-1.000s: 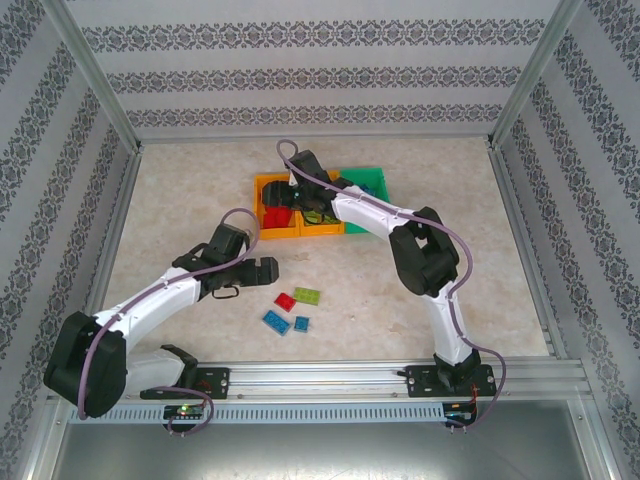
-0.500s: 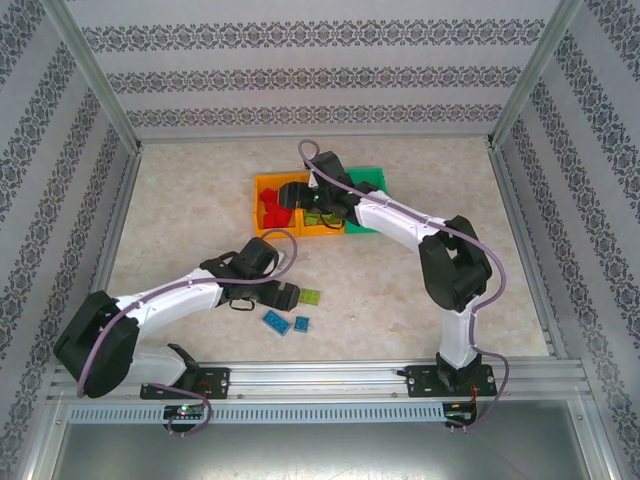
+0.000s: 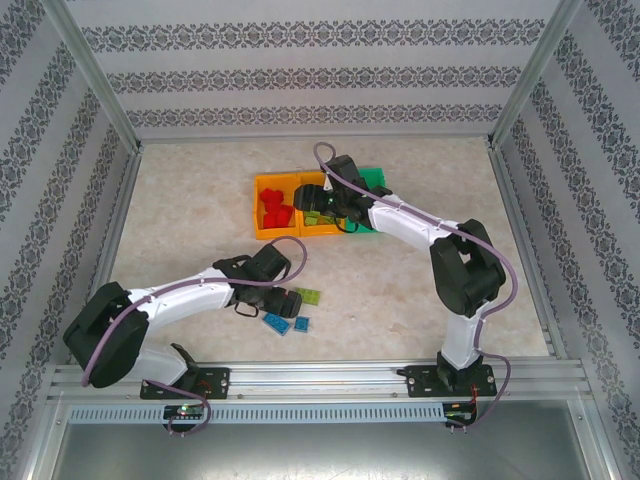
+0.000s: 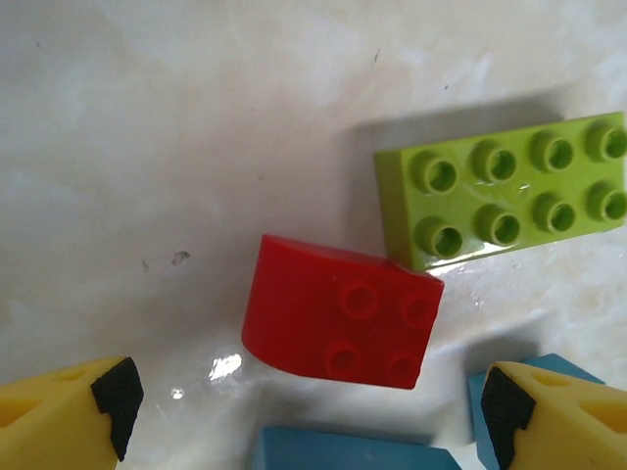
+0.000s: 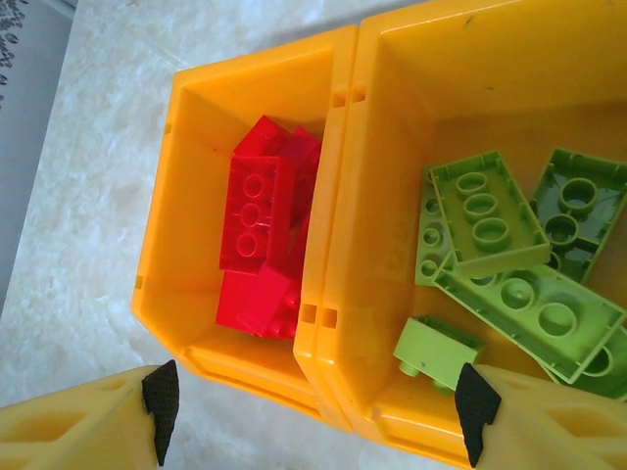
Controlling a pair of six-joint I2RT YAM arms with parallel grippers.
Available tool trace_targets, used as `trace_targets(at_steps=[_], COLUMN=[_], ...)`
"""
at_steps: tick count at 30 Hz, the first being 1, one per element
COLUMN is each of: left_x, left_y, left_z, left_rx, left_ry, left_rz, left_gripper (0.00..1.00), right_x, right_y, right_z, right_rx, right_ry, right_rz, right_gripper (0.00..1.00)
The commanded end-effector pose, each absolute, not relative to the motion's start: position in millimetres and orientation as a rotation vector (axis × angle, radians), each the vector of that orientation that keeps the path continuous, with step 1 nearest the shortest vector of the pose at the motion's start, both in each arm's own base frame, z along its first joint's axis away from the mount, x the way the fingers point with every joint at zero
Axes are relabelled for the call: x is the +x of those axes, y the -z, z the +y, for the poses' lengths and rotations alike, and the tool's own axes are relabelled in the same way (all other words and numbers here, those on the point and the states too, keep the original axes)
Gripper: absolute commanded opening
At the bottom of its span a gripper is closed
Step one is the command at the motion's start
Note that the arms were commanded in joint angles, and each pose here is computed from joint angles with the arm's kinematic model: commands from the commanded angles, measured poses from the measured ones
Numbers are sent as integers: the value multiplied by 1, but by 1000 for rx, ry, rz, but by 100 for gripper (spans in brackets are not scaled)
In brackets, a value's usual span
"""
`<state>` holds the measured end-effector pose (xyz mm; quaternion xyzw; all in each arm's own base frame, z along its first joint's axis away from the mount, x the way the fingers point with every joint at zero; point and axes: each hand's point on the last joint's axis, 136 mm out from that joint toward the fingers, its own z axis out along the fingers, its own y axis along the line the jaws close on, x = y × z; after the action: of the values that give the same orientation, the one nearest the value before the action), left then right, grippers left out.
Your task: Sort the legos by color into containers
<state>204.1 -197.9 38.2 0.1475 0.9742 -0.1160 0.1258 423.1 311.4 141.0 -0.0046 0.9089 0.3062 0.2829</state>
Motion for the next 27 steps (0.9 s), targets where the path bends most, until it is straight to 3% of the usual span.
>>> trace_targets(at_steps=[1,27], left_x=[202,158], left_y=[-45,-31], left_z=[-197,-194], left_rx=[384,678], left_ry=[295,151], left_rz=[2848,2802], left_gripper=[91,96], right_x=[424,420], right_y=[-158,-147], right_z=[303,288], right_rx=[-24,5], right_ry=[-820,-799], right_rz=[2377,2402], right_gripper=[77,78])
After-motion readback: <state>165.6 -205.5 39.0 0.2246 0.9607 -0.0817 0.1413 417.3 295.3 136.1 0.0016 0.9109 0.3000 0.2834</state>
